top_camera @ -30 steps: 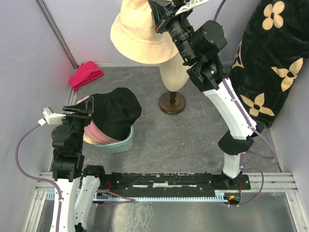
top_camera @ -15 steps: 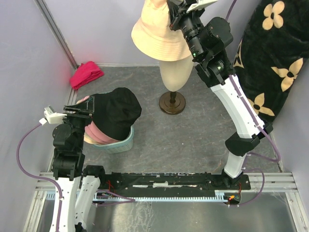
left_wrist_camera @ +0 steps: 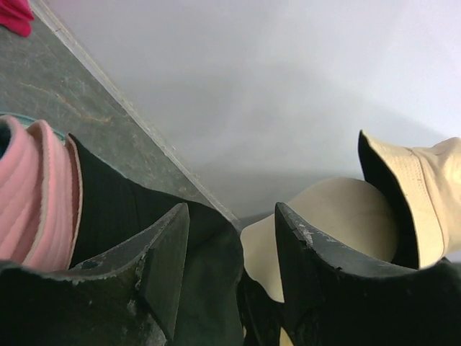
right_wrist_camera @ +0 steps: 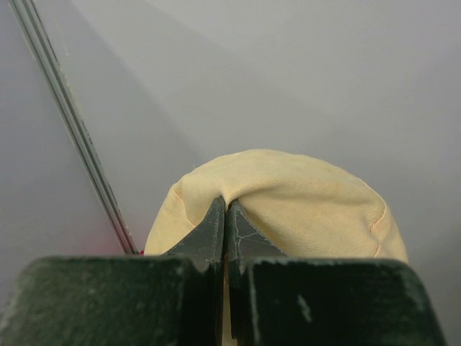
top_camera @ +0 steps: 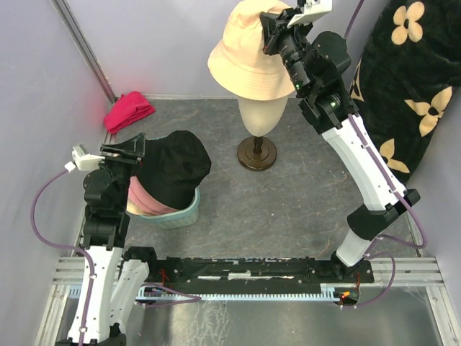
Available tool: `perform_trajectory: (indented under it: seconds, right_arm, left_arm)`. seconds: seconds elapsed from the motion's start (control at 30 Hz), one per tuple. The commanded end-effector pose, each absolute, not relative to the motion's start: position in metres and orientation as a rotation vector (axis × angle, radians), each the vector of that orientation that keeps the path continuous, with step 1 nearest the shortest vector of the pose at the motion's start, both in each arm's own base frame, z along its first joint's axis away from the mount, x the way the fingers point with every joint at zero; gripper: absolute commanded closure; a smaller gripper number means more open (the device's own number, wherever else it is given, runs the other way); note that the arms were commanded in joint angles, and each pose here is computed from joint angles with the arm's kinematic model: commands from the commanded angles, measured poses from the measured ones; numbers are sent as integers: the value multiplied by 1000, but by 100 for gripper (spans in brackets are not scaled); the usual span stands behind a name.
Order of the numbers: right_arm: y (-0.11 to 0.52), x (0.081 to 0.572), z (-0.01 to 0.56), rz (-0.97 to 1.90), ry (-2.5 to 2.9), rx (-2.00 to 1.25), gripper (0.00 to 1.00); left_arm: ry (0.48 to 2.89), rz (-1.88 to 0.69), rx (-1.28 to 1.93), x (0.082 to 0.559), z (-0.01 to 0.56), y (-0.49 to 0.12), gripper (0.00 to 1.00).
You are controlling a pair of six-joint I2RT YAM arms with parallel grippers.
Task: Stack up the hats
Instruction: Place the hat on the hat stand.
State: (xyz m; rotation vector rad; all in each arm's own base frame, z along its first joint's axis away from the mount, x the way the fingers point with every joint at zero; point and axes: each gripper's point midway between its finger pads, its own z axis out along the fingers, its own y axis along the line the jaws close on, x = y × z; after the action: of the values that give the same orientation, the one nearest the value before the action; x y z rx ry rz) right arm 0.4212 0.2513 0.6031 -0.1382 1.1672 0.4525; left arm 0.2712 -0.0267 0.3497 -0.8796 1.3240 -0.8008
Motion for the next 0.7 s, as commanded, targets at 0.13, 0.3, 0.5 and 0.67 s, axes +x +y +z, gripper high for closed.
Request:
perform_trajectory:
  seconds: [0.13, 0.3, 0.5, 0.67]
  right_arm:
    - [231, 404, 619, 497, 1115, -95, 98]
    - [233, 406, 606, 504, 1146, -101, 98]
    - [236, 407, 591, 521, 1175, -101, 98]
    - [237, 407, 580, 526, 1199, -104, 98]
  left_arm:
    - [1191, -879, -779, 282, 413, -32, 42]
    - [1175, -894, -750, 288, 427, -35, 41]
    - [1174, -954, -701, 306, 444, -48, 41]
    - [1186, -1016, -624, 323, 463, -73, 40]
